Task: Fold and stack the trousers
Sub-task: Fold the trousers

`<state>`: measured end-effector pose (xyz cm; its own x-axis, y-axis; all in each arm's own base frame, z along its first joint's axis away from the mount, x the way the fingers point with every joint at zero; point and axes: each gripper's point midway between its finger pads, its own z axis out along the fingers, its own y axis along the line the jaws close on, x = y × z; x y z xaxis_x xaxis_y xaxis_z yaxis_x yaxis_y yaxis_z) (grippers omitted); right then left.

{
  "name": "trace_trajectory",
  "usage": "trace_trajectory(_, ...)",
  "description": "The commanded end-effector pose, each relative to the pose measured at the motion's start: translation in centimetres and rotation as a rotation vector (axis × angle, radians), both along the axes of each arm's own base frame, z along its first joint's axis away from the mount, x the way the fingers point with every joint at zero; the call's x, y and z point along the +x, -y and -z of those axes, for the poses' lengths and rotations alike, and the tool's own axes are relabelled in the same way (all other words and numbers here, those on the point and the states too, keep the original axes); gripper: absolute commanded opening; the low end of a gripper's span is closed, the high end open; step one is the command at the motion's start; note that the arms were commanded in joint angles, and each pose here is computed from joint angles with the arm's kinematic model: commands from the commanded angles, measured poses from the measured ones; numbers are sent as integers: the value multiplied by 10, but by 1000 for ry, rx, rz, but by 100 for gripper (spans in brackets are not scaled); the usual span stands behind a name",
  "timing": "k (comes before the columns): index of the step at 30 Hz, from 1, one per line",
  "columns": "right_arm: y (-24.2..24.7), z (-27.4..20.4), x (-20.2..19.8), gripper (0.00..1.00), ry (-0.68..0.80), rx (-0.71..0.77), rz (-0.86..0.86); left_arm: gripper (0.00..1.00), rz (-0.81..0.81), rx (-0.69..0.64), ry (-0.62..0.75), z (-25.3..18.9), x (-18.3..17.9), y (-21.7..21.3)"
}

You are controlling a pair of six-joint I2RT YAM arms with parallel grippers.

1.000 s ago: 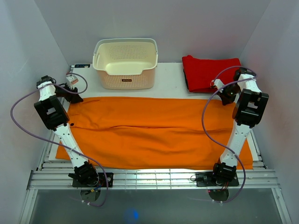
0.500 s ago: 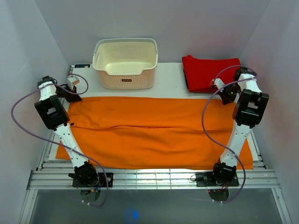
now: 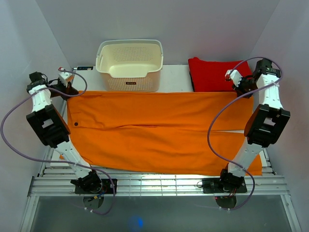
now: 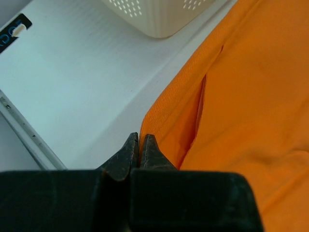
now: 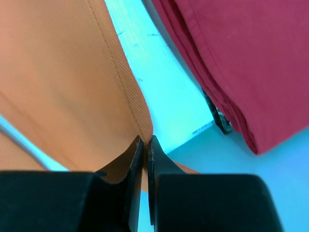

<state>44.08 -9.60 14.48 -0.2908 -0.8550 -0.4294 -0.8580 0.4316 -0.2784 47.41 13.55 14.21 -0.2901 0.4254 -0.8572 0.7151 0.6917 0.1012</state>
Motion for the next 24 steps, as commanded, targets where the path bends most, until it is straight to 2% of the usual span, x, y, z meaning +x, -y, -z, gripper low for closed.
trace_trajectory(1,12,-20,-21,8,34,-18,-8,0,16,20,179,-68,-19,-2)
trace_trajectory(5,18,-41,-66,8,49,-18,-21,0,-12,8,174,-81,-66,-12)
trace_trajectory(6,18,-41,-76,8,49,-30,-50,0,-19,-6,156,-75,-79,-12)
trace_trajectory(7,14,-27,-96,8,9,-17,-65,0,-11,34,186,-80,-90,-15)
trace_trajectory(9,13,-31,-126,8,10,-47,-85,0,-20,20,105,-54,-125,-14)
trace_trajectory(10,7,-11,-148,8,-35,-44,-124,0,-18,35,87,-46,-137,-15)
trace_trajectory(12,3,-8,-181,8,-45,-73,-149,0,-15,93,53,-29,-165,-22)
trace_trajectory(13,-5,15,-204,8,-101,-66,-192,0,-24,71,13,-11,-180,-18)
trace_trajectory(14,-3,18,-219,8,-105,-105,-193,0,-33,101,-13,-1,-192,-24)
trace_trajectory(16,-6,37,-240,8,-149,-116,-209,0,-30,74,-91,28,-214,-14)
trace_trajectory(17,-12,58,-259,8,-203,-107,-207,0,-42,99,-128,40,-220,-17)
trace_trajectory(21,-13,99,-273,8,-240,-107,-156,0,-90,67,-229,78,-239,-6)
trace_trajectory(24,-2,113,-258,8,-230,-119,-85,0,-143,22,-322,101,-245,1)
